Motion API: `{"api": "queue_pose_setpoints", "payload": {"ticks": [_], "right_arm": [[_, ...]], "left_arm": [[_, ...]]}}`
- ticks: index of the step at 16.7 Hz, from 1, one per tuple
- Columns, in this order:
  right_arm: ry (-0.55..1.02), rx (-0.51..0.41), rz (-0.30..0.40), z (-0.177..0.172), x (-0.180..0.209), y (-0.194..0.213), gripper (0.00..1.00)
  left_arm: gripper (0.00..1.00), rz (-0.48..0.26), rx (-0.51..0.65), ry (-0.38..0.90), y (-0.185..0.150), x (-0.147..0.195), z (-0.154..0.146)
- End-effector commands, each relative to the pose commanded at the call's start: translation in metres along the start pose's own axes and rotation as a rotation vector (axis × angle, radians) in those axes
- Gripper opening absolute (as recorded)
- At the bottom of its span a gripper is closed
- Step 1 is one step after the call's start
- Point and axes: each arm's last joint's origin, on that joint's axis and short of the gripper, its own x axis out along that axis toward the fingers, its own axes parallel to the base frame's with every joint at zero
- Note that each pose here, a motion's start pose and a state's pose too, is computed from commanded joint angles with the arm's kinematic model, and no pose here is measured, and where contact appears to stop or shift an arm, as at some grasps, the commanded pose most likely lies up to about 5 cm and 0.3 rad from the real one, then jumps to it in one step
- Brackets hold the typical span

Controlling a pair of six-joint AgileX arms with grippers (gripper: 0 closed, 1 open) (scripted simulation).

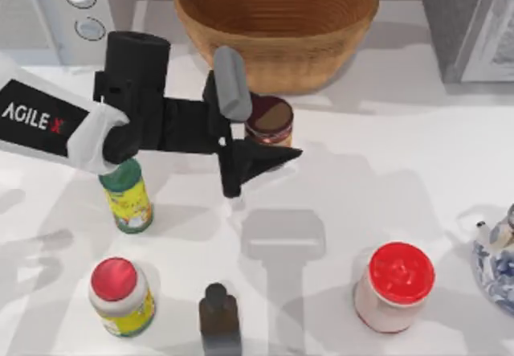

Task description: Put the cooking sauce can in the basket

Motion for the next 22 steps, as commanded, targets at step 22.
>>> {"api": "queue_pose_setpoints", "payload": {"ticks": [22], "right_arm": [[0.000,0.000,0.000,0.000,0.000,0.000,1.00]], "left_arm": [[0.00,0.127,-0.032,0.029,0.002,-0.042,0.054]]}}
